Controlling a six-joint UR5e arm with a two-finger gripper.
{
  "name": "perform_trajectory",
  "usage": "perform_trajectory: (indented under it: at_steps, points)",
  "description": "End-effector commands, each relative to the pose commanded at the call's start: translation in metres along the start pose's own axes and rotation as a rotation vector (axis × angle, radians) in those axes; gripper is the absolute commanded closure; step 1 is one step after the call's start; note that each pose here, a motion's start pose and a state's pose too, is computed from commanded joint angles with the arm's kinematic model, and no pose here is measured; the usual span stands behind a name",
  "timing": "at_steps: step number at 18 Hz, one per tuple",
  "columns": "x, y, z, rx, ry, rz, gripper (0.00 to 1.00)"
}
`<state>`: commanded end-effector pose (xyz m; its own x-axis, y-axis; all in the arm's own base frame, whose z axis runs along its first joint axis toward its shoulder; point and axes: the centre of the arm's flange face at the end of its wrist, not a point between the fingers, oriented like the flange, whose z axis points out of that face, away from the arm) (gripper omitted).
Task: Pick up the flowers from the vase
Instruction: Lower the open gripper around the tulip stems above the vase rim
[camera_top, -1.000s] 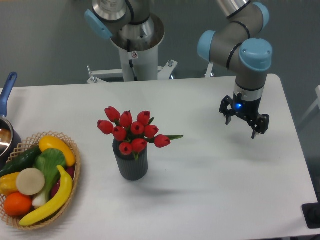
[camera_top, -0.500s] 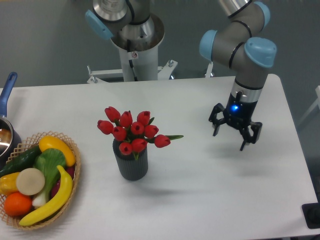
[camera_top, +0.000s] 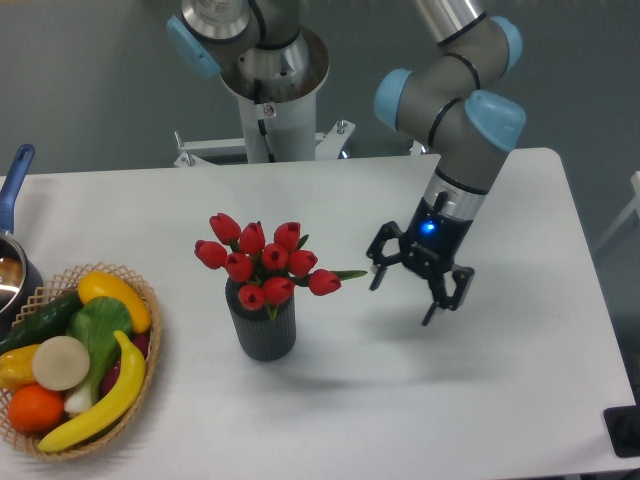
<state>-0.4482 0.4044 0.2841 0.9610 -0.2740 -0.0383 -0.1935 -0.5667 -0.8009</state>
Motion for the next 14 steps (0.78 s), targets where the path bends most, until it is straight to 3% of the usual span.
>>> perform_trajectory:
  at_steps: [6, 14]
  points:
    - [0.028, 0.014, 0.003, 0.245, 0.06, -0.085, 0.0]
    - [0.058, 0.002, -0.001, 0.316, 0.076, -0.09, 0.0]
